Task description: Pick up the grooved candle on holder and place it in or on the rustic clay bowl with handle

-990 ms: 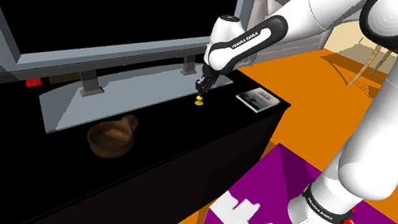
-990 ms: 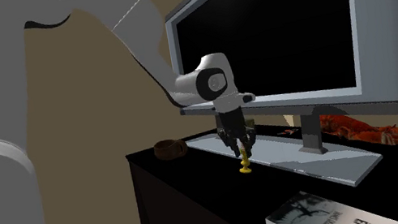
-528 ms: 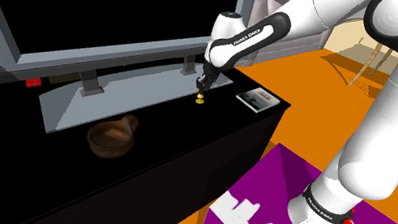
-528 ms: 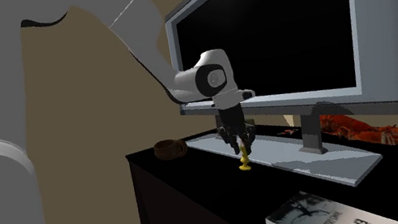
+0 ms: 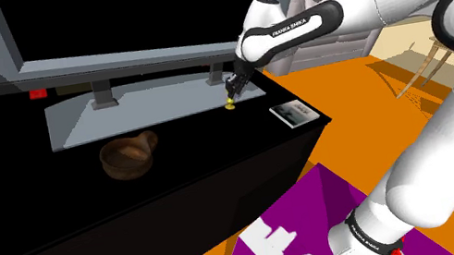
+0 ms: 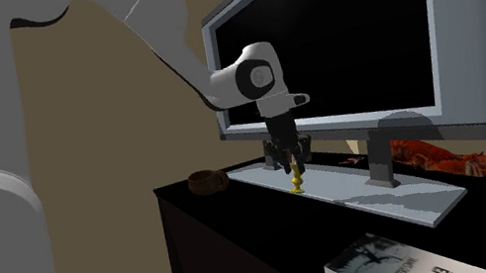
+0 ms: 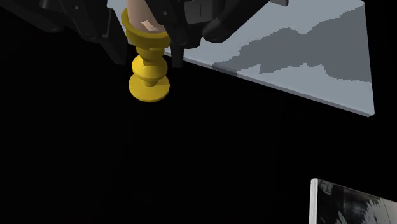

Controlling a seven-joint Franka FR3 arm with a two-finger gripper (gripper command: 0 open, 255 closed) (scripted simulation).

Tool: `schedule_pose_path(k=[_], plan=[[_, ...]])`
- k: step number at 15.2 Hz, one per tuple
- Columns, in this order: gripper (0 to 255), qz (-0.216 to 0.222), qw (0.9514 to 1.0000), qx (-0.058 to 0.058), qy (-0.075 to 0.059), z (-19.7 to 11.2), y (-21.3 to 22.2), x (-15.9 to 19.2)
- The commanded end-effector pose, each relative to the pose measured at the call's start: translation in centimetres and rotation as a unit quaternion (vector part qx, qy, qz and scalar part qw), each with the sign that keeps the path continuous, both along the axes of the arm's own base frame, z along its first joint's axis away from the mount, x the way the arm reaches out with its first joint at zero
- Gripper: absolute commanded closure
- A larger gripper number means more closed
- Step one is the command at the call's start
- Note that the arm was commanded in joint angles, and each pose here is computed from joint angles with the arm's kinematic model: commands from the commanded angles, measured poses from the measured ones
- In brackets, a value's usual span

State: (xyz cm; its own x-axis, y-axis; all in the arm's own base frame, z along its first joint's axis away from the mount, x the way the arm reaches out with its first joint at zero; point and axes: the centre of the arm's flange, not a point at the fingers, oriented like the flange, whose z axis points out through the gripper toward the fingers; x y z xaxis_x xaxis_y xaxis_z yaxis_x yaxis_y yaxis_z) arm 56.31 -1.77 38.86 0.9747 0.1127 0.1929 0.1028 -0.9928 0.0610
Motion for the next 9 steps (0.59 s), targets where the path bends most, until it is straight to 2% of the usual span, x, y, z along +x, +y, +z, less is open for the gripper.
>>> schedule_pose_path(k=[1, 9], plan=[[255, 0.0, 1.0, 0.0, 0.0, 1.0, 0.1, 0.1], [255, 0.0, 1.0, 0.0, 0.0, 5.2, 0.1, 0.1]])
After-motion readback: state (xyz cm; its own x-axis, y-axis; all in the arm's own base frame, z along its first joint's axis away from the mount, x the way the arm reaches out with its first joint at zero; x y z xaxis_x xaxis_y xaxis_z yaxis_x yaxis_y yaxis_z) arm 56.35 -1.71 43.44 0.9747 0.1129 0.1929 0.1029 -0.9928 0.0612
